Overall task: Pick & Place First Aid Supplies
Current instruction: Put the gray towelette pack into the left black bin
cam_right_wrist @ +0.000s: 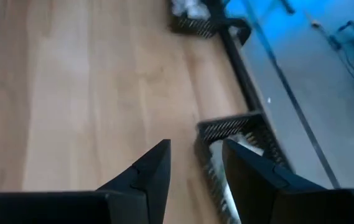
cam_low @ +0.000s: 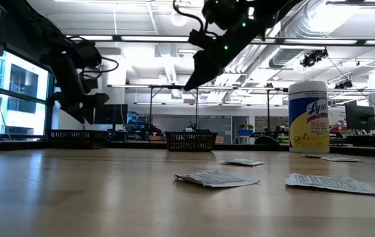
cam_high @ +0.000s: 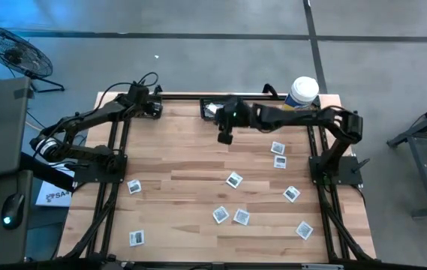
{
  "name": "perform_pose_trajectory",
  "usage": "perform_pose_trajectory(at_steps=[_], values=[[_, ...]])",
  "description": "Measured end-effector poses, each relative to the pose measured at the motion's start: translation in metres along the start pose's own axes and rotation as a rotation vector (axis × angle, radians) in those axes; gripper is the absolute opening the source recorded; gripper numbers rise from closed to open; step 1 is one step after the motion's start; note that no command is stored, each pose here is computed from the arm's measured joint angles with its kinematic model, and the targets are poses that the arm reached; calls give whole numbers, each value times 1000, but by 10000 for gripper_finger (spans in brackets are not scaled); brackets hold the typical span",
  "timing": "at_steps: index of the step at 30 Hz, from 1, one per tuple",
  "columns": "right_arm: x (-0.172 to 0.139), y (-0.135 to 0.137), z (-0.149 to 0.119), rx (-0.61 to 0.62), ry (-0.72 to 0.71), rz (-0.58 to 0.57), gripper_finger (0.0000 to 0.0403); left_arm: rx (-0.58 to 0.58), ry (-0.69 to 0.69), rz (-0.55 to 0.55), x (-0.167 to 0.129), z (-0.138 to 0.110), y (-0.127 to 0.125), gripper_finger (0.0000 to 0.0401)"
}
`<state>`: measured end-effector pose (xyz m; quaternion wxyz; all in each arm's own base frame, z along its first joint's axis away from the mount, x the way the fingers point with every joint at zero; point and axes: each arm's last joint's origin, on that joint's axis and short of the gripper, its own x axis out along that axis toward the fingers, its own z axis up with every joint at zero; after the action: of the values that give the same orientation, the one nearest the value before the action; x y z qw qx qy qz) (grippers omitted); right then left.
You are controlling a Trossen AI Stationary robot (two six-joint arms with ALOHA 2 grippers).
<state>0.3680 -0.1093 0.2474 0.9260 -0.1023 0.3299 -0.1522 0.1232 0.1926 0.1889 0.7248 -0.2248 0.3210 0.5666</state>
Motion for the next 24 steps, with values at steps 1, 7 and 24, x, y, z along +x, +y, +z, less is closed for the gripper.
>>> perform_pose_trajectory(at_steps=[1,7,24], values=[[1,-6,0,18,-23,2,139,-20,18,-9,0,-2,0,144],[2,-20,-1,137,-48,20,139,-101,7,-3,0,-1,0,144],[-19,82,19,219,-51,127,139,-24,-27,-86,-5,3,-5,144]])
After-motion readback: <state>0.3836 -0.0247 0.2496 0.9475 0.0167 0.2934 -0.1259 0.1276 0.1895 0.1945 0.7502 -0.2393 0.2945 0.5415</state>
